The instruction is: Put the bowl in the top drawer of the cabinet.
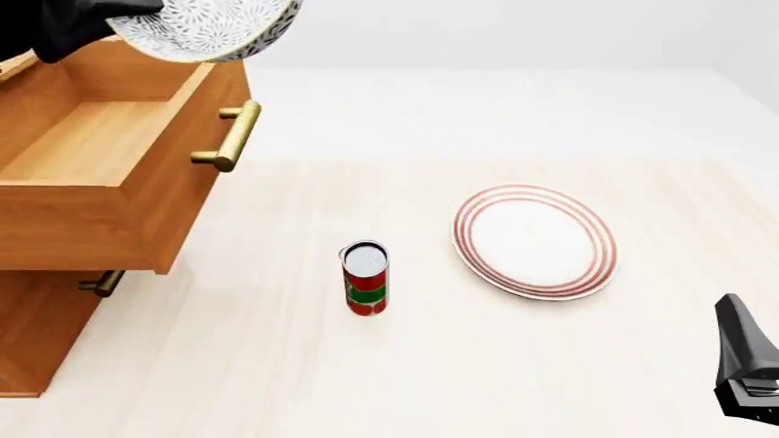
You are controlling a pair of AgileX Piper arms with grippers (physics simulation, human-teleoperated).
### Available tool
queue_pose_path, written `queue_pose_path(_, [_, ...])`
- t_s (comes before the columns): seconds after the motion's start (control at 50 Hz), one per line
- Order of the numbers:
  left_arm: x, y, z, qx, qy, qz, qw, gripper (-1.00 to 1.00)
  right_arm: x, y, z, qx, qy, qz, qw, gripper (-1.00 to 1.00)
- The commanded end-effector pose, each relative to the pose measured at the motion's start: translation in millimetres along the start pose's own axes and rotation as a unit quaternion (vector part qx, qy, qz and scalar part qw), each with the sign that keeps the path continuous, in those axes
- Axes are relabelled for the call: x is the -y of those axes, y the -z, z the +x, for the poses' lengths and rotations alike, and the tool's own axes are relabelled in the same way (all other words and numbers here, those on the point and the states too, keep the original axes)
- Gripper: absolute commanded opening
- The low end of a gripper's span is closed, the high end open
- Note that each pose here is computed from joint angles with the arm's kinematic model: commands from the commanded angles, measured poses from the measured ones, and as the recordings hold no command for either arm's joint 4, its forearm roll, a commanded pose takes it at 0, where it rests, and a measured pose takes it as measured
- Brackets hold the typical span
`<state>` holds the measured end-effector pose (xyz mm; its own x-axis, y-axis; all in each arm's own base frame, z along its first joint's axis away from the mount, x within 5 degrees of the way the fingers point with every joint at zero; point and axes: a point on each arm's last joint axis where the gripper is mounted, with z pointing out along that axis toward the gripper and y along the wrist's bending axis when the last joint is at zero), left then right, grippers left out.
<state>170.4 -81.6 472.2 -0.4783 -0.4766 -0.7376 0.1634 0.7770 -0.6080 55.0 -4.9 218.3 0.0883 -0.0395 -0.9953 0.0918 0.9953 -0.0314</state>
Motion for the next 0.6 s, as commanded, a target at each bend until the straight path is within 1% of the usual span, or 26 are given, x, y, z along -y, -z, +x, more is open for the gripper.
queue_pose_path(0.02, [-4.6,12.1,-12.8,0.026,0.004,-0.018,0.9995,-1.0,0.0,0.0,0.0,0.0,0.0,0.0,1.0,1.0])
queue_pose_path(0.24, [-9.0,16.0,-16.7,0.037,0.009,-0.03,0.9988,-1.0,0.0,0.0,0.0,0.0,0.0,0.0,1.0,1.0])
queue_pose_path(0.38, [-15.7,22.4,-22.0,0.05,0.011,-0.053,0.9973,-1.0,0.0,0.0,0.0,0.0,0.0,0.0,1.0,1.0])
queue_pose_path(0.6, [-24.9,33.6,-24.5,0.062,0.017,-0.082,0.9946,-1.0,0.0,0.0,0.0,0.0,0.0,0.0,1.0,1.0])
